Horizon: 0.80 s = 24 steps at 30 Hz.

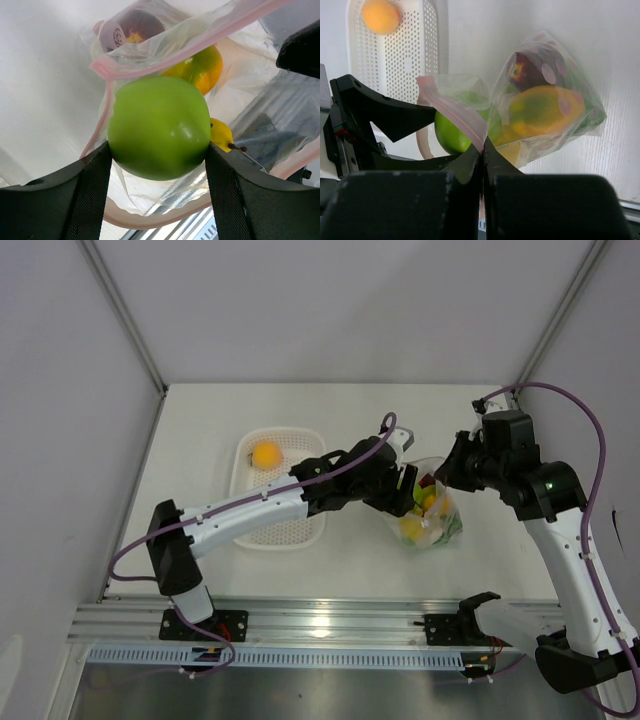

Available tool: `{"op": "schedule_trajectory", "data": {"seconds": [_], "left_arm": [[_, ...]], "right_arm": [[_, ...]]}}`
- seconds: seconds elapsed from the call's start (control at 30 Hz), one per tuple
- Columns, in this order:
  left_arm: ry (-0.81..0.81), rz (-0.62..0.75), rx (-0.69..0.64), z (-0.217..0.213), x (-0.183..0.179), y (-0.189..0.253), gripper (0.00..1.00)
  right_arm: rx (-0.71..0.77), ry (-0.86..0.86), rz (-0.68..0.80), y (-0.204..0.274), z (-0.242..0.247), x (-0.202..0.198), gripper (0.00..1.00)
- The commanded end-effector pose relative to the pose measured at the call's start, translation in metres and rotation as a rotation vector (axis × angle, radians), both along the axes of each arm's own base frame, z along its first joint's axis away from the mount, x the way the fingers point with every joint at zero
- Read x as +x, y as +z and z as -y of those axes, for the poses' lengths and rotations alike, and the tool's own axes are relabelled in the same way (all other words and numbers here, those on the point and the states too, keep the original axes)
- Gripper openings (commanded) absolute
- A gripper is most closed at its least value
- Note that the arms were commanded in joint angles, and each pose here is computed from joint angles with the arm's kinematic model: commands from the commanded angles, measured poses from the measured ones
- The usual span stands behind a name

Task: Place the food in the zip-top bag and seal the zipper
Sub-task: Place the fake fruit in the zipper food storage bag.

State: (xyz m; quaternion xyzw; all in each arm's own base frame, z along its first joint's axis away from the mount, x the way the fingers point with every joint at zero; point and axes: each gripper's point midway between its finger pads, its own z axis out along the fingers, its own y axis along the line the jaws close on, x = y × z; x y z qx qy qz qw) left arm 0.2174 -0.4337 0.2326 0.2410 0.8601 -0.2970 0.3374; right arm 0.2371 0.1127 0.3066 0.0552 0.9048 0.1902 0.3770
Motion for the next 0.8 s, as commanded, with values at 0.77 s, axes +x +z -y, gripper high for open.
{"op": "schedule_trajectory", "data": {"seconds": [0.77], "left_arm": [[0.306, 0.154, -0.094, -0.165, 0.055, 0.066, 1.00]], "right_arm": [[-0.019, -0.006, 0.073, 0.012, 0.004, 0.006, 0.00]]}}
